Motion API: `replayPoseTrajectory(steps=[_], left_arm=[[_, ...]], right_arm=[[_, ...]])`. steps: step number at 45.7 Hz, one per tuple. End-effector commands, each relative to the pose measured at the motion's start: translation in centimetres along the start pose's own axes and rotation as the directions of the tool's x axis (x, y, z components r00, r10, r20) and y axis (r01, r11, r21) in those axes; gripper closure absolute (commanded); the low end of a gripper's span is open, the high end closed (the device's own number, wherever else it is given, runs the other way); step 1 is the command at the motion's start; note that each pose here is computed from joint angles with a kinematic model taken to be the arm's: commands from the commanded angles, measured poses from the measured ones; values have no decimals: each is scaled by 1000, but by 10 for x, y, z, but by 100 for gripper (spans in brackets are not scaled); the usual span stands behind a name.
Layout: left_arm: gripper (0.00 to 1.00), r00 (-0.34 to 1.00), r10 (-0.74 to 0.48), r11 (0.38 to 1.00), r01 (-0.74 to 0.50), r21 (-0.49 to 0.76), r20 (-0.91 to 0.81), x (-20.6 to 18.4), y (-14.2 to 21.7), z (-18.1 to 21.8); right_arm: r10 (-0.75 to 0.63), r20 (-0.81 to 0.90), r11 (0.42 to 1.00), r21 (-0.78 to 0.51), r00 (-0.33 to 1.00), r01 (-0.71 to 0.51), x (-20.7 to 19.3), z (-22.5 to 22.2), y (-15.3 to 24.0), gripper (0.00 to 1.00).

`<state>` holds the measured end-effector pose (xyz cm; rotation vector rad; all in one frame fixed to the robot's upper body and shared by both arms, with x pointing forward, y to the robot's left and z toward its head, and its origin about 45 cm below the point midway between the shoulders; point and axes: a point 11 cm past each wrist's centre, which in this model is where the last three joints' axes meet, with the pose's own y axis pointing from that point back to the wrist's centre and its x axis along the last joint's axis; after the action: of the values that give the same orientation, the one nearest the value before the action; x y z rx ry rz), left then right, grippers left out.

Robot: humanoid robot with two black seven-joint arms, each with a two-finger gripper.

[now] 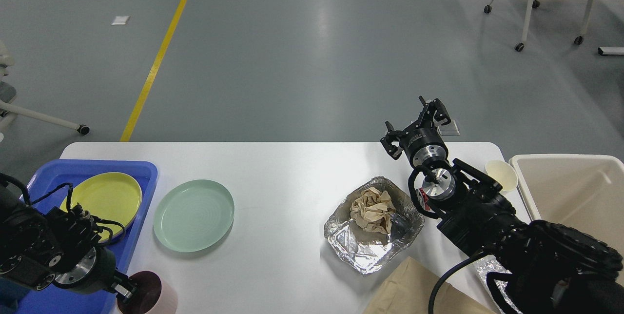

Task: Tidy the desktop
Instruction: 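Grasp the pink mug with the left gripper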

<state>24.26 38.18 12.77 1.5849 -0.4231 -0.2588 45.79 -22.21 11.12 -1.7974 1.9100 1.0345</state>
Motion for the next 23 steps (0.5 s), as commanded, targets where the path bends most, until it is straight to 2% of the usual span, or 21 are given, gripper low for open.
replayPoseTrajectory(steps=[1,9,23], left_arm=[[87,1000,-4,1000,4,-5,-1,1,0,1],[99,1000,-11,1000,10,-24,-6,2,-1,6],[100,1000,21,998,-22,-64,-20,15,7,17]], right_arm=[[0,0,1000,0,1000,0,0,0,0,0],[0,0,1000,0,1000,0,0,0,0,0],[1,1,1000,-1,1000,-1,1,1,0,0]])
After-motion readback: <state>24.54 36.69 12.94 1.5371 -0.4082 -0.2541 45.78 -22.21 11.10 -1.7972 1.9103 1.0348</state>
